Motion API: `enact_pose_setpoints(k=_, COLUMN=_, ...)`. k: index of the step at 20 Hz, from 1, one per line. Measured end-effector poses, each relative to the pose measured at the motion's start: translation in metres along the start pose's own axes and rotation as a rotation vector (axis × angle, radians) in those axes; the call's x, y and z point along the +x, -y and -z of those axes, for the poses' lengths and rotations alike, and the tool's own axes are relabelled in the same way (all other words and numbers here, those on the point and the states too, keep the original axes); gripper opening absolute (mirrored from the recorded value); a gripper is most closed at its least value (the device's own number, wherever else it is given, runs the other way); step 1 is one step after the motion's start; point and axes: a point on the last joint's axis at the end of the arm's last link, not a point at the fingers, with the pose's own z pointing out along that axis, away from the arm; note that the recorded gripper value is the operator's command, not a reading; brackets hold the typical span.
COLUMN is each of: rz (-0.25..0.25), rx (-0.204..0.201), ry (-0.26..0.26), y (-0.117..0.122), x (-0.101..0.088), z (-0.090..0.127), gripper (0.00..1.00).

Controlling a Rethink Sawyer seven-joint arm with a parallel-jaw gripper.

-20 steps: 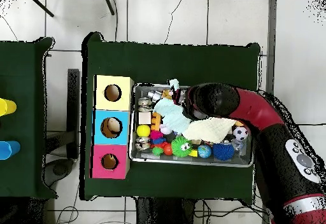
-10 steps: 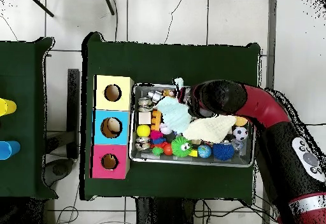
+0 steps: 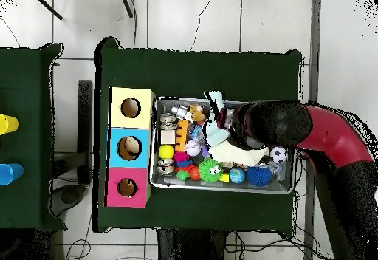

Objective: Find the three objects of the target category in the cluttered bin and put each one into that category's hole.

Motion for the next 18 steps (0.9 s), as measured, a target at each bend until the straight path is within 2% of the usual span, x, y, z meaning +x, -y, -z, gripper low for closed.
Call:
enact_pose_setpoints(k=1, rz=-0.001, rx=0.009, ry=-0.007, y=-0.004, x=0.004, z=0.016, gripper=0.00)
enact_pose_setpoints(k=3, rz=-0.003, rx=0.014, ry=-0.015, y=-0.008, x=0.008, z=0.032, gripper=0.00)
enact_pose_setpoints(k=4, rz=-0.006, rx=0.019, ry=-0.021, y=-0.014, x=0.012, z=0.051, gripper=0.00)
enact_pose_setpoints(k=7, rz=-0.006, rx=0.028, ry=-0.017, y=-0.024, x=0.018, z=0.077, gripper=0.00)
enact_pose_setpoints(k=13, rz=0.013, rx=0.049, ry=0.010, y=-0.037, x=0.019, z=0.095, gripper=0.00)
enact_pose_setpoints(k=18, rz=0.024, rx=0.046, ry=0.007, y=-0.042, x=0.021, z=0.094, gripper=0.00)
